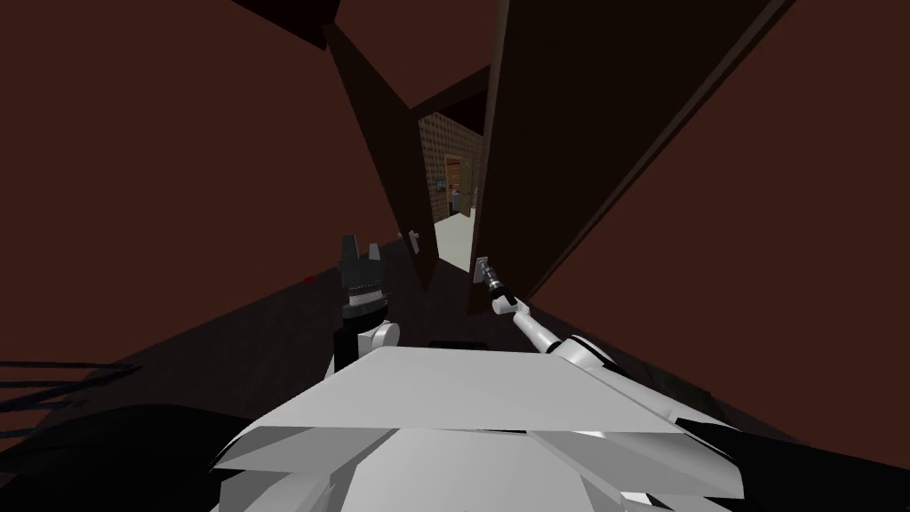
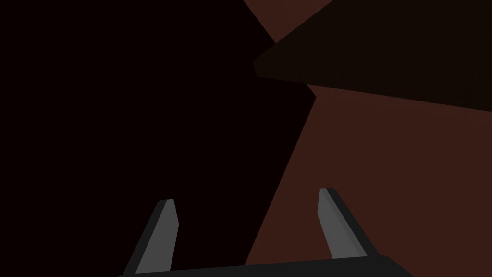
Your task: Pull the door open
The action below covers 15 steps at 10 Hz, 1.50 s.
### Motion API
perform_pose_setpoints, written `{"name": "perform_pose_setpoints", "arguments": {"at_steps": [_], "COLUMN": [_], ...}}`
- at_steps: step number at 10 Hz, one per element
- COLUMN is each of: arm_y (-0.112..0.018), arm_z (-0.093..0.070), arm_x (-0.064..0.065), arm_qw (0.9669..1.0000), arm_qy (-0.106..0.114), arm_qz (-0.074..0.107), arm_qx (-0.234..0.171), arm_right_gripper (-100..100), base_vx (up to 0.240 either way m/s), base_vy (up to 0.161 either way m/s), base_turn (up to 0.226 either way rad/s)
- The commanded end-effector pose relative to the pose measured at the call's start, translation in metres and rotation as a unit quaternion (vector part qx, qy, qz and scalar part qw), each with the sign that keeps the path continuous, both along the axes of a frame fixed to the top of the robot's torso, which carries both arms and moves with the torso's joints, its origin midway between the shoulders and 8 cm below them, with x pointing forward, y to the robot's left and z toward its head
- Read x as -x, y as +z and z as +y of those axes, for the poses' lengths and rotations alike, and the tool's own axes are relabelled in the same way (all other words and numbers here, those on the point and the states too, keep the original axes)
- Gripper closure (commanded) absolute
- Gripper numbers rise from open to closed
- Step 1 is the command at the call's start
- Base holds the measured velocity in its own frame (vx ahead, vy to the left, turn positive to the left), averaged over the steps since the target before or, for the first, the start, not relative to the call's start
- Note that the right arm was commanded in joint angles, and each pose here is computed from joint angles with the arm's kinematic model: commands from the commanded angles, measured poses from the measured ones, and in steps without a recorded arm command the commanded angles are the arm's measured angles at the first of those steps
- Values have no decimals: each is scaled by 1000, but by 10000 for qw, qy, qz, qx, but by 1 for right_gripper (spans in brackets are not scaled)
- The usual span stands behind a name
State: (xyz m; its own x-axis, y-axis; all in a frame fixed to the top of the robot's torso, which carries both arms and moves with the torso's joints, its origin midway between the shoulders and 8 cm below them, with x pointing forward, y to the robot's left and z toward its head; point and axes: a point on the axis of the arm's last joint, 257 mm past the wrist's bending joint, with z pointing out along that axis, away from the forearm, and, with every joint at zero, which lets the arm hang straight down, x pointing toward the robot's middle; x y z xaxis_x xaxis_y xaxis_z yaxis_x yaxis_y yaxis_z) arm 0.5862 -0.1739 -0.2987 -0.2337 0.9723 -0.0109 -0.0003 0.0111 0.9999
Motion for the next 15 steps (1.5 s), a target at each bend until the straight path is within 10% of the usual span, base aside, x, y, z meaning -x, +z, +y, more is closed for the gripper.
{"name": "perform_pose_setpoints", "arguments": {"at_steps": [1, 7, 15], "arm_y": [-3, 1, 10], "arm_z": [34, 101, 125], "arm_x": [8, 29, 49], "arm_qw": [9997, 9961, 9890], "arm_qy": [262, 884, 1477], "arm_qz": [37, 17, -99], "arm_qx": [-14, -42, -12], "arm_right_gripper": [100, 100, 100], "base_vx": [4, -3, 10], "base_vy": [-89, -106, -10], "base_turn": [-192, -88, -87]}}
